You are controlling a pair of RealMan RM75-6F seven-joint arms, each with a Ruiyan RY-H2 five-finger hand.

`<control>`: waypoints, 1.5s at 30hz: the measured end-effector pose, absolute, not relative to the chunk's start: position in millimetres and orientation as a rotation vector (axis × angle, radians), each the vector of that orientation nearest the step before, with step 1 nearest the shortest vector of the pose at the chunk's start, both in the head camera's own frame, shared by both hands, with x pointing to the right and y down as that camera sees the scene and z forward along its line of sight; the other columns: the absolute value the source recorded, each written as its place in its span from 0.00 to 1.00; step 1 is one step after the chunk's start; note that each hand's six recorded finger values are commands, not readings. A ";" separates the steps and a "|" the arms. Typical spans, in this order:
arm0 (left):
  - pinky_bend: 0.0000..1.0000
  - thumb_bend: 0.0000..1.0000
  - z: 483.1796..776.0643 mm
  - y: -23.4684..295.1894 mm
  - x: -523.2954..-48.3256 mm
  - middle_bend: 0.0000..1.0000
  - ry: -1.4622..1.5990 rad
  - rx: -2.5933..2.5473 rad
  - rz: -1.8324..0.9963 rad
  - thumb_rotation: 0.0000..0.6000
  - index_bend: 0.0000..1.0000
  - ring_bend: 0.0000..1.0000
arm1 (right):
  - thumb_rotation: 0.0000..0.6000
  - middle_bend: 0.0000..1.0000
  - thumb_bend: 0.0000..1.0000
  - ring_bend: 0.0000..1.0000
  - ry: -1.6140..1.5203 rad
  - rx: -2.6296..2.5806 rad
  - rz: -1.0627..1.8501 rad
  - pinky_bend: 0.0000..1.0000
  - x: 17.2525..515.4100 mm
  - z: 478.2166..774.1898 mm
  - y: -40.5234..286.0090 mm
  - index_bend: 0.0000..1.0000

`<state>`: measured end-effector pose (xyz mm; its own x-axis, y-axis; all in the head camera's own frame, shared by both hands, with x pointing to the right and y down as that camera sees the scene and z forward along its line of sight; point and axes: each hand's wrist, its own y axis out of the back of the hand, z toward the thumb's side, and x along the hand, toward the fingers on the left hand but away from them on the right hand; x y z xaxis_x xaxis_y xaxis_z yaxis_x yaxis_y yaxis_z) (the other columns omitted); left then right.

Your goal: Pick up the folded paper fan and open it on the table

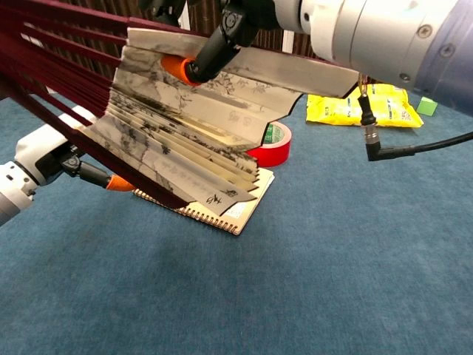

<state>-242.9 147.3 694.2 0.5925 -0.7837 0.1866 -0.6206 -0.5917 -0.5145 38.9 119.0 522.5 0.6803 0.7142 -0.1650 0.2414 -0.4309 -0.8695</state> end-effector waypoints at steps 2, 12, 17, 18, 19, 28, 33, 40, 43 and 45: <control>0.04 0.01 692.9 147.1 -247.3 0.00 1.118 -2.425 -0.571 1.00 0.00 0.00 | 1.00 0.21 0.47 0.24 -0.742 -1.986 0.668 0.17 41.3 523.0 117.3 0.79; 0.08 0.07 675.1 123.3 -265.2 0.01 1.273 -2.298 -0.552 1.00 0.08 0.00 | 1.00 0.21 0.47 0.24 -0.749 -1.988 0.688 0.17 53.1 528.0 113.9 0.79; 0.10 0.07 662.7 112.3 -269.3 0.02 1.363 -2.190 -0.530 1.00 0.10 0.00 | 1.00 0.21 0.47 0.24 -0.746 -1.994 0.684 0.17 54.1 529.6 114.5 0.80; 0.10 0.07 660.6 111.6 -269.4 0.02 1.375 -2.180 -0.524 1.00 0.10 0.00 | 1.00 0.21 0.47 0.24 -0.745 -1.994 0.683 0.17 54.1 529.7 114.6 0.80; 0.10 0.07 659.4 111.7 -269.2 0.02 1.381 -2.178 -0.519 1.00 0.10 0.00 | 1.00 0.21 0.47 0.24 -0.746 -1.995 0.682 0.17 54.1 529.6 114.6 0.80; 0.10 0.03 677.2 121.6 -276.4 0.00 1.197 -2.308 -0.649 1.00 0.10 0.00 | 1.00 0.21 0.47 0.24 -0.762 -1.996 0.678 0.17 54.9 526.3 112.8 0.80; 0.10 0.01 688.4 125.0 -283.5 0.00 1.064 -2.350 -0.769 1.00 0.09 0.00 | 1.00 0.21 0.47 0.24 -0.771 -1.989 0.689 0.17 58.5 526.7 109.7 0.80; 0.10 0.01 687.9 129.6 -292.6 0.00 0.889 -2.445 -0.927 1.00 0.08 0.00 | 1.00 0.21 0.47 0.24 -0.781 -1.976 0.712 0.17 65.1 531.0 105.4 0.80; 0.10 0.01 684.3 126.7 -295.0 0.00 0.866 -2.421 -0.949 1.00 0.08 0.00 | 1.00 0.21 0.47 0.24 -0.785 -1.982 0.715 0.17 66.8 532.2 105.2 0.80; 0.10 0.01 683.5 125.4 -293.6 0.00 0.865 -2.397 -0.950 1.00 0.08 0.00 | 1.00 0.21 0.47 0.24 -0.785 -1.984 0.707 0.17 66.6 531.6 106.0 0.80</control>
